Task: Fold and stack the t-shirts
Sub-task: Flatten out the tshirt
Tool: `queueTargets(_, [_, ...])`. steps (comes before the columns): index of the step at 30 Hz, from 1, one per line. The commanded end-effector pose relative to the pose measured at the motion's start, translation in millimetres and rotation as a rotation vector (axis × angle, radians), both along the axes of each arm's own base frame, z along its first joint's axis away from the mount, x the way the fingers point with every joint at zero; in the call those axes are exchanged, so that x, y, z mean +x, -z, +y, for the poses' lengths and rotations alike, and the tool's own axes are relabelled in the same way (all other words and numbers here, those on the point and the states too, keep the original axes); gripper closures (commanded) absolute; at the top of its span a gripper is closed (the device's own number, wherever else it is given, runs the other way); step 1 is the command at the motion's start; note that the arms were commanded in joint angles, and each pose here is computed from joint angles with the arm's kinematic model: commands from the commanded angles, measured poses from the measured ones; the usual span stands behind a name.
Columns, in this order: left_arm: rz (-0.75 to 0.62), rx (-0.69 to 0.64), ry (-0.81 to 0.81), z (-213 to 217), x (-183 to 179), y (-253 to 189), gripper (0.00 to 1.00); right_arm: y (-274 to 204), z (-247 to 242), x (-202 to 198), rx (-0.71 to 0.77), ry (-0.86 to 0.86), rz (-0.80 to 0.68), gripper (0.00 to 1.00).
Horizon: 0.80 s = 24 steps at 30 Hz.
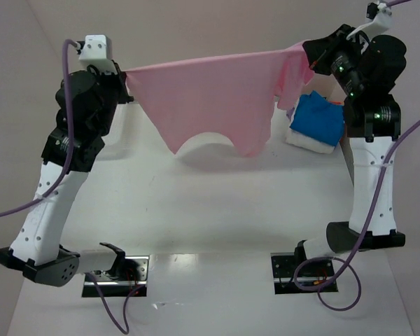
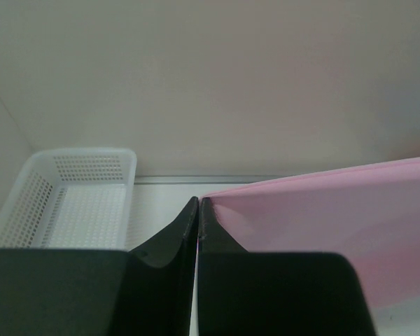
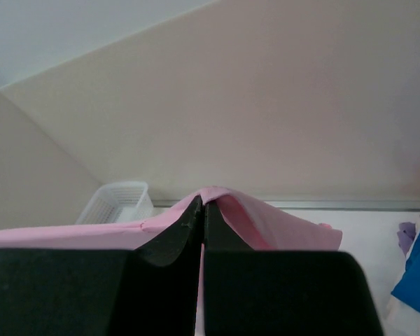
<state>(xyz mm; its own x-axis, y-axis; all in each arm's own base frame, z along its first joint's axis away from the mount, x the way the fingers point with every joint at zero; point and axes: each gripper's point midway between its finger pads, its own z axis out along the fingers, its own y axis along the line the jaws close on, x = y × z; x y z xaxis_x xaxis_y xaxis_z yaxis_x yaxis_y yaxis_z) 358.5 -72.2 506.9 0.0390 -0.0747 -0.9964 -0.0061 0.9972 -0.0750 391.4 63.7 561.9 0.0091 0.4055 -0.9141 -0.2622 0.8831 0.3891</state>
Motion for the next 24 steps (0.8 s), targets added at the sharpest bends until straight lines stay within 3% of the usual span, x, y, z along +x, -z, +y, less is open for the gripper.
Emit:
queueTargets(1, [-0.125, -0.012, -0.191, 64.1, -63.1, -50.9, 1.0, -43.5, -26.9, -74.4, -0.03, 0.119, -0.163, 1.0])
queueTargets(7, [-0.161, -0.034, -0.089, 63.8, -113.9, -58.8, 1.0, -35.4, -17.4, -136.8, -0.031, 0.067, -0.175, 1.0])
queueTargets(12, [-0.127, -0.022, -0.074, 64.4, -123.0, -49.6, 1.0, -49.8, -19.0, -167.1, -0.027, 0.077, -0.216, 1.0])
queueTargets(16, [-0.121, -0.007, -0.134, 74.2, -120.7, -46.3, 1.0, -40.2, -19.1, -140.8, -0.029, 0.077, -0.168, 1.0])
queueTargets(19, [-0.07, 0.025, -0.199, 77.7, -98.1, -29.2, 1.0, -19.3, -17.4, -105.1, -0.033, 0.065, -0.11, 1.0])
queueTargets(24, [0.047, 0.067, -0.214, 60.8, -40.9, 21.4, 1.0, 64.9, -17.8, -28.6, -0.038, 0.062, 0.079, 1.0])
